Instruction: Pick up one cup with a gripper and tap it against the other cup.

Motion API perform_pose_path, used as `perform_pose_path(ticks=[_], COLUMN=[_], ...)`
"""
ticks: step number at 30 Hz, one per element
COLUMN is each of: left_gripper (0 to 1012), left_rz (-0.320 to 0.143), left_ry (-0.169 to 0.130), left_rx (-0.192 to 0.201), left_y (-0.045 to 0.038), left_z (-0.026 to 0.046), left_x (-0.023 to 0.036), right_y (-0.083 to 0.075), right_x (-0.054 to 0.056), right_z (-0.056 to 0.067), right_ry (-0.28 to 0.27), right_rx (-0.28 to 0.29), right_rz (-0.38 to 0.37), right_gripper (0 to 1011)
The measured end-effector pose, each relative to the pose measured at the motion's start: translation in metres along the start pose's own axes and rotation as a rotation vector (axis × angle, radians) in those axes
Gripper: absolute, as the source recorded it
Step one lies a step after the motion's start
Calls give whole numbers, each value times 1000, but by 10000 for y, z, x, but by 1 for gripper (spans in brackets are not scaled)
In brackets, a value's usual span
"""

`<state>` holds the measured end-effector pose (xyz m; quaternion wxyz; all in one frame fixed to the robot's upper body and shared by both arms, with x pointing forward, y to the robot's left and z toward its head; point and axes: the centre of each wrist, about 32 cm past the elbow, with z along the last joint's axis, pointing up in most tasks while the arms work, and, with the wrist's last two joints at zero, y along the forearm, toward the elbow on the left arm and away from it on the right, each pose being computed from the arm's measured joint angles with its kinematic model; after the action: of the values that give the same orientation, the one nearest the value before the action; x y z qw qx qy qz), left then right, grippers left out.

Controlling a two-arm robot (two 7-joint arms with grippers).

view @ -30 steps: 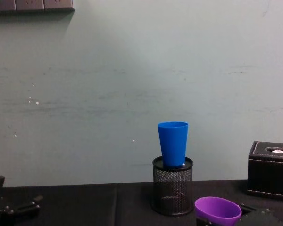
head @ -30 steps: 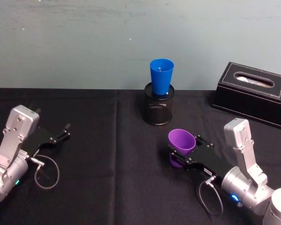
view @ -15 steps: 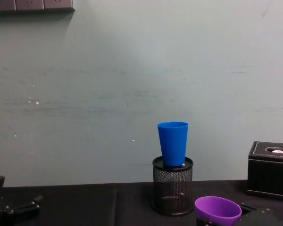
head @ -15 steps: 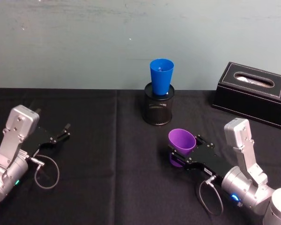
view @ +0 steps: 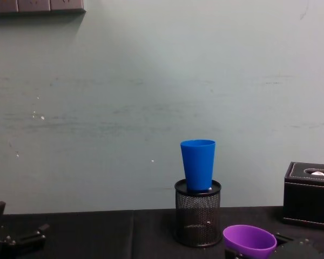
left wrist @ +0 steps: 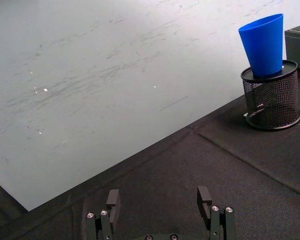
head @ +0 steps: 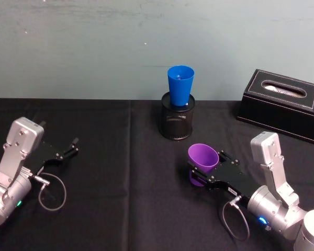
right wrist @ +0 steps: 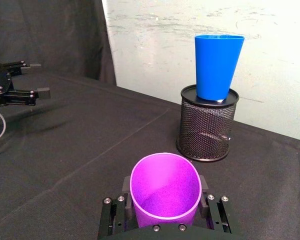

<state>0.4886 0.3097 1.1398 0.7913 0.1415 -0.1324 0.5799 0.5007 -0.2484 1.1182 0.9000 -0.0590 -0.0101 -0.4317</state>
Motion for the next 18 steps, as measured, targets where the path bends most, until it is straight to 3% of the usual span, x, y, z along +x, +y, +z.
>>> perform_pose_path(ticks=[18], left_gripper=[1011], left_rz=[0], left_ry=[0], left_rx=[0], left_y=[0], left_z=[0], left_x=[0], right_y=[0], right_x=[0], right_z=[0], right_ry=[0], right_rx=[0], right_rz=[0], right_gripper=[730])
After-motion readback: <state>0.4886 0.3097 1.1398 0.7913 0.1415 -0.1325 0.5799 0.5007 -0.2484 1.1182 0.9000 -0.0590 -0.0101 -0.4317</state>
